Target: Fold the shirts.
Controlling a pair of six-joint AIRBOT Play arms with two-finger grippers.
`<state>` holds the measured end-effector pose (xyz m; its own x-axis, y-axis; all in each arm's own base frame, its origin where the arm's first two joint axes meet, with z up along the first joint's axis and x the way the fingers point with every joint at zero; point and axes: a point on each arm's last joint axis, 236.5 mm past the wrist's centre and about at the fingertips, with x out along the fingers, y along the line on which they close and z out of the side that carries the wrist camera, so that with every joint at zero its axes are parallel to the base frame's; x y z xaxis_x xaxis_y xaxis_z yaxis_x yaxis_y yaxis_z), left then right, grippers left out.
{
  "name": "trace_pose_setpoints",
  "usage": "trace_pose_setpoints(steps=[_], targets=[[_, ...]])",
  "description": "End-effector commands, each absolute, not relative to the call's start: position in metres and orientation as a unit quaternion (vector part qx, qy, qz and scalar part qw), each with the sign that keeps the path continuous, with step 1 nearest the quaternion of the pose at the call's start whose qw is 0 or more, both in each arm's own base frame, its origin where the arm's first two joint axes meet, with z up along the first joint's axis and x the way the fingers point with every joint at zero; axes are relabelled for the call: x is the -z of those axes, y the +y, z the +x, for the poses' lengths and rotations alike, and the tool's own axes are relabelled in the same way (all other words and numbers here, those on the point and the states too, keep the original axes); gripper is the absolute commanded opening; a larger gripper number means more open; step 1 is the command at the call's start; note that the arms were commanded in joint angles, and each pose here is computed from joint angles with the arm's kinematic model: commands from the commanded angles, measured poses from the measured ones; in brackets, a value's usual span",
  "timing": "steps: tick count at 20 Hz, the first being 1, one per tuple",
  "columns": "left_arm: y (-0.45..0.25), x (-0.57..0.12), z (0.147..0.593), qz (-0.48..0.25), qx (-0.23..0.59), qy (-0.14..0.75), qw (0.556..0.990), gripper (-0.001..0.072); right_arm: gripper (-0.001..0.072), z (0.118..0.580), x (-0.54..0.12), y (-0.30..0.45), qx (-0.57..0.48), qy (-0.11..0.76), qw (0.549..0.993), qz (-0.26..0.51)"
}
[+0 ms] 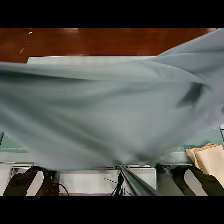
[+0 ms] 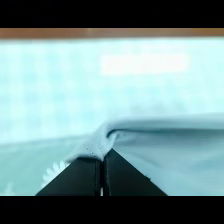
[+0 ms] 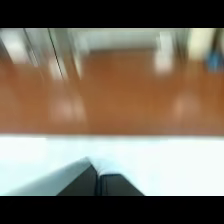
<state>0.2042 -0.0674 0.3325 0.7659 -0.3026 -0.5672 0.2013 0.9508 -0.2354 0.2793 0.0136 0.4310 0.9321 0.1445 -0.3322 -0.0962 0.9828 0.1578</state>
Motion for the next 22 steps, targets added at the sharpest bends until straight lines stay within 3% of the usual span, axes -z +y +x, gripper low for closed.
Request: trace_pose_setpoints(steps=[1,5,10,13,18,19,20,21,22], targets=[[-0.057,-0.233,0.251,-0.113,0.126,0.405,0.899,0.0019,0.003,0.35,-0.345,-0.007,-0.081,0.32,0.939,0.096],[-0.055,-0.13,0.313,-0.185,0.117,0.464,0.858,0.002,0.003,0.45,-0.244,0.014,-0.13,0.414,0.891,0.132],[-0.044,-0.056,0.389,-0.212,0.111,0.474,0.848,0.002,0.0031,0.545,-0.146,0.043,-0.128,0.431,0.876,0.174],[-0.039,-0.004,0.405,-0.235,0.092,0.511,0.822,0.0021,0.0031,0.555,-0.086,0.055,-0.116,0.487,0.84,0.209],[-0.053,0.049,0.395,-0.285,0.095,0.578,0.758,0.0023,0.0032,0.524,-0.012,0.073,-0.133,0.6,0.761,0.207],[-0.053,0.047,0.395,-0.286,0.096,0.578,0.758,0.0066,0.0037,0.521,-0.011,0.075,-0.138,0.604,0.757,0.208],[-0.052,0.041,0.394,-0.285,0.103,0.58,0.756,0.0219,0.0177,0.519,-0.015,0.079,-0.154,0.602,0.755,0.208],[-0.047,0.032,0.39,-0.274,0.114,0.59,0.751,0.0418,0.0424,0.511,-0.024,0.083,-0.187,0.602,0.75,0.2],[-0.036,0.024,0.382,-0.258,0.117,0.607,0.742,0.0625,0.0534,0.497,-0.032,0.083,-0.219,0.61,0.739,0.183]])
